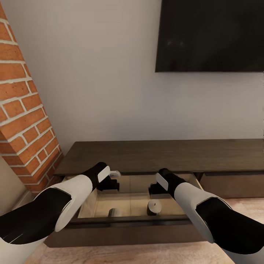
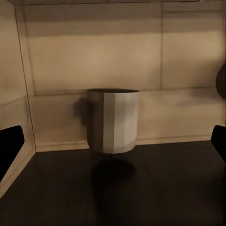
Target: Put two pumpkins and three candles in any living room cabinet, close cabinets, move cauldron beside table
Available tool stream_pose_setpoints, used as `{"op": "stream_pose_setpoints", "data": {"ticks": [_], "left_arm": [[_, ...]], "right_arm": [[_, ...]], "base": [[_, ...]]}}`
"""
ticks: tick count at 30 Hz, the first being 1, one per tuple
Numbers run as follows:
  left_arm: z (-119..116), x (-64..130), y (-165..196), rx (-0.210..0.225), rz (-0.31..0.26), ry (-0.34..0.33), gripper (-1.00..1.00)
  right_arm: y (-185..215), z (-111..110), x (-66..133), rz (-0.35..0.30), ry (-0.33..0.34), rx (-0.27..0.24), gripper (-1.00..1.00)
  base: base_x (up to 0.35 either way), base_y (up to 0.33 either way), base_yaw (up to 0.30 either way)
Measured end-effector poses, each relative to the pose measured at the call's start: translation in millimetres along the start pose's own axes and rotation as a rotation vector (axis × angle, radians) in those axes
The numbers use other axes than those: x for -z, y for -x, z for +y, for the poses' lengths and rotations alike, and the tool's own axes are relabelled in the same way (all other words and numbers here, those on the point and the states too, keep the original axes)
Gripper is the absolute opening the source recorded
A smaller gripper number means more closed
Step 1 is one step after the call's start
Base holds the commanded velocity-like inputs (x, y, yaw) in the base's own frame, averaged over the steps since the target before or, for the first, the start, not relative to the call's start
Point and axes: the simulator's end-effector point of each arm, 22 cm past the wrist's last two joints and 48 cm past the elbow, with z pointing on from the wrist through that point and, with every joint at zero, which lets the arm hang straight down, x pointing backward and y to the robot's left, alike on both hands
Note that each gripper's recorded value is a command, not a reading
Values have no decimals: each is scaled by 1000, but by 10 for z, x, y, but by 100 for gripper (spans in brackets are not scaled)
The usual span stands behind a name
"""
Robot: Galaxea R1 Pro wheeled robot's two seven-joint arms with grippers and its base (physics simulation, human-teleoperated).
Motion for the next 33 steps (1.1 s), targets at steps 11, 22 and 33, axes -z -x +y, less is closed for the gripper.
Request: {"op": "stream_pose_setpoints", "data": {"ticks": [11,22,33], "left_arm": [[-17,266,-26,-15,11,0,100],[-34,518,54,-19,-9,1,100],[-29,559,65,-19,-4,0,100]], "right_arm": [[100,-4,259,-36,2,-5,100],[113,8,505,-17,10,3,100],[23,2,547,35,10,12,100]], "base": [[0,0,0],[0,0,0],[0,0,0]]}}
